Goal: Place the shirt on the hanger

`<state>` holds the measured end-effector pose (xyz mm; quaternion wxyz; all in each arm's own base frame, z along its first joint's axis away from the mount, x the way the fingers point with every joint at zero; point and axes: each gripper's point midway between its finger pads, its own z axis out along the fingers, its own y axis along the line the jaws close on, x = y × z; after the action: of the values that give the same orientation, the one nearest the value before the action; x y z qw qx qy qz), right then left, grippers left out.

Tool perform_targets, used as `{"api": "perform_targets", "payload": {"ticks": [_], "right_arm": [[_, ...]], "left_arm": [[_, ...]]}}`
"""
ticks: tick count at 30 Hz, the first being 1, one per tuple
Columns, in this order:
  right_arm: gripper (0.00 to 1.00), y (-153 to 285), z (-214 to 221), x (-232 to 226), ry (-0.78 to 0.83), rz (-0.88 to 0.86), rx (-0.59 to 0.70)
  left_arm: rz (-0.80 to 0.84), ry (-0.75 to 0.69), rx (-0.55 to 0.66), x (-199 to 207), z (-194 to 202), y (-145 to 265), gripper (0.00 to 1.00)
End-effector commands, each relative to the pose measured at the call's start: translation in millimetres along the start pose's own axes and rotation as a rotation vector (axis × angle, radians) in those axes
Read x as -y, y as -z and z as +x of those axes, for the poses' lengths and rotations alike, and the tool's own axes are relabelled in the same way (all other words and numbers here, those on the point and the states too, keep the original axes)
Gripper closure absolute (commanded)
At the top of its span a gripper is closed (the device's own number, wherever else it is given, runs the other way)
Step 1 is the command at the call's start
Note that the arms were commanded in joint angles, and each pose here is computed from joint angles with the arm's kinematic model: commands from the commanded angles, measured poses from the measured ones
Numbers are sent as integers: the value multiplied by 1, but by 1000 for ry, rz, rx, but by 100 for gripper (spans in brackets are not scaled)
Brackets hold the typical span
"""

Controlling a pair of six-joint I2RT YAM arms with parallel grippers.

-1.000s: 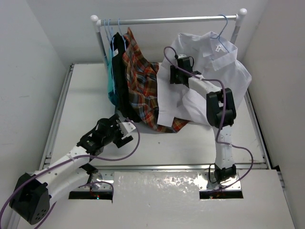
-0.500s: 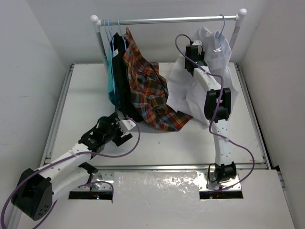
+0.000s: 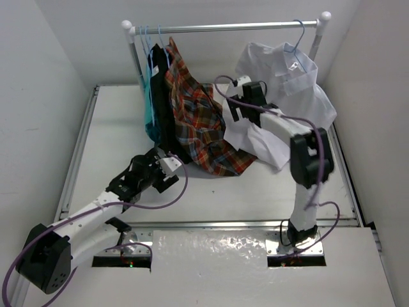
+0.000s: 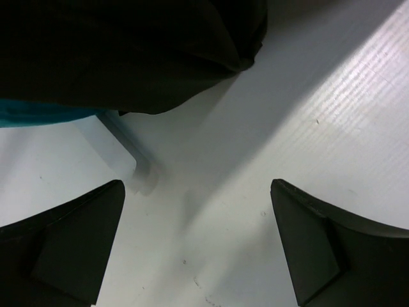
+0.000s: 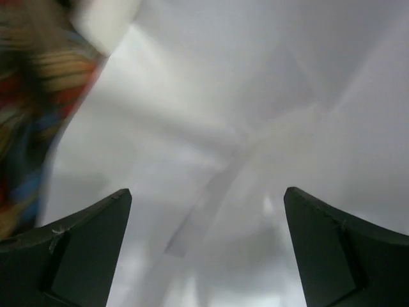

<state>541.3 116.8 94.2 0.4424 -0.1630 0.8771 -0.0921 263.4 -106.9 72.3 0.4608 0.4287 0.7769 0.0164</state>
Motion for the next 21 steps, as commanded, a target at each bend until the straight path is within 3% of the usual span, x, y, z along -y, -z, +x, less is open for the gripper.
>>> {"api": "perform_targets", "payload": {"ticks": [1, 4, 5, 11, 13, 17, 21], "right_arm": [[1, 63, -14, -15, -1, -175, 164], [1, 101, 8, -32, -37, -282, 187], [1, 105, 53, -43, -56, -308, 111], [1, 150, 181, -62, -158, -332, -69], [1, 157, 192, -63, -193, -332, -62], [1, 166, 204, -33, -326, -132, -23], [1, 178, 220, -22, -369, -70, 29]], "left_arm": [[-86, 51, 85, -15, -13, 0, 4], [-153, 57, 85, -23, -6, 0, 4], [-161, 55, 78, -21, 0, -1, 4], [-208, 53, 93, -25, 5, 0, 4], [-220, 59, 94, -27, 6, 1, 4], [-238, 56, 86, -29, 9, 2, 4], [-230, 21, 32, -25, 22, 4, 4]]}}
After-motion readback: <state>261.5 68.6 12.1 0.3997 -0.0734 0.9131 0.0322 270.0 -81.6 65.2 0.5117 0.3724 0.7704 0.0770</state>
